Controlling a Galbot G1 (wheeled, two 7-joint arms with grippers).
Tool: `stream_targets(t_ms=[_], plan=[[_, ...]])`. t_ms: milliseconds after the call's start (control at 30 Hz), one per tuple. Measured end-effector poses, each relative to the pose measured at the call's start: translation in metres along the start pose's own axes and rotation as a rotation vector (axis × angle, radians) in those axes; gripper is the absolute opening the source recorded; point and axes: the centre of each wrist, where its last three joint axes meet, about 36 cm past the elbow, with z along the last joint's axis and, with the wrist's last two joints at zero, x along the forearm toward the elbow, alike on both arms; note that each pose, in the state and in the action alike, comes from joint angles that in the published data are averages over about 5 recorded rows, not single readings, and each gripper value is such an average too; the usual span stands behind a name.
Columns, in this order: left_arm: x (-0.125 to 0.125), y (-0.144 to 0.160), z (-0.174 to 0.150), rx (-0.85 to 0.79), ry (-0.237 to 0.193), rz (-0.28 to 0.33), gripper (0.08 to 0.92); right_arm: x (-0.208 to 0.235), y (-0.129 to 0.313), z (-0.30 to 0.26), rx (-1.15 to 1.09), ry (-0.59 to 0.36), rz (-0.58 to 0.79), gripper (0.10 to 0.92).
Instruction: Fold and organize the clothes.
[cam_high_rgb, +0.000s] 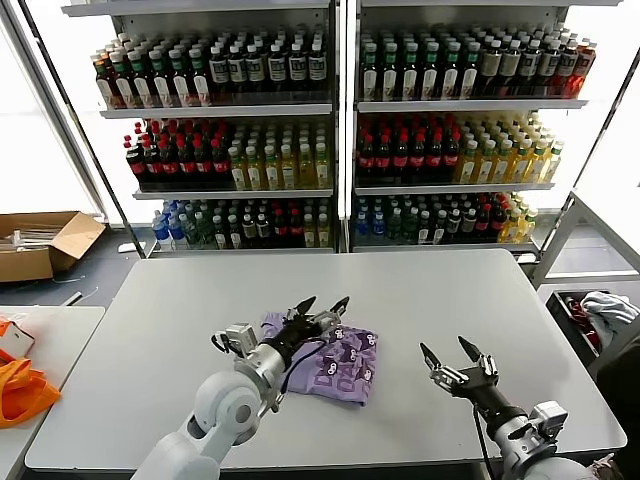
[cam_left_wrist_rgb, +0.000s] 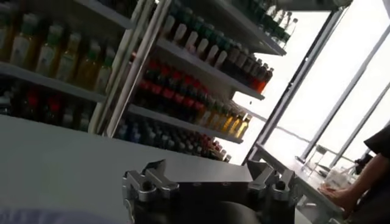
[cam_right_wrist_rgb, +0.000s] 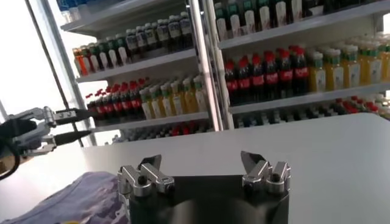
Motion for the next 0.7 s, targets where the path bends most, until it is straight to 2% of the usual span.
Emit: stream_targets(t_ms=[233, 467, 567, 700], plan=[[0.040, 0.026, -0.028, -0.085, -0.092, -0.084, 0.823, -0.016, 0.032, 0.024, -0.089, 0.094, -0.016, 0.823], [0.075, 0.040, -0.041, -0.127, -0.152, -0.141, 0.822, -0.037, 0.062, 0.045, -0.155, 0.198, -0.031, 0.822], [0.086, 0.042, -0.041, -0.136, -0.163, -0.150, 0.823, -0.047, 0.072, 0.050, -0.168, 0.229, -0.037, 0.782], [0.097, 0.046, -0.040, -0.139, -0.171, -0.166, 0.823, -0.057, 0.085, 0.055, -0.174, 0.255, -0.047, 0.672]])
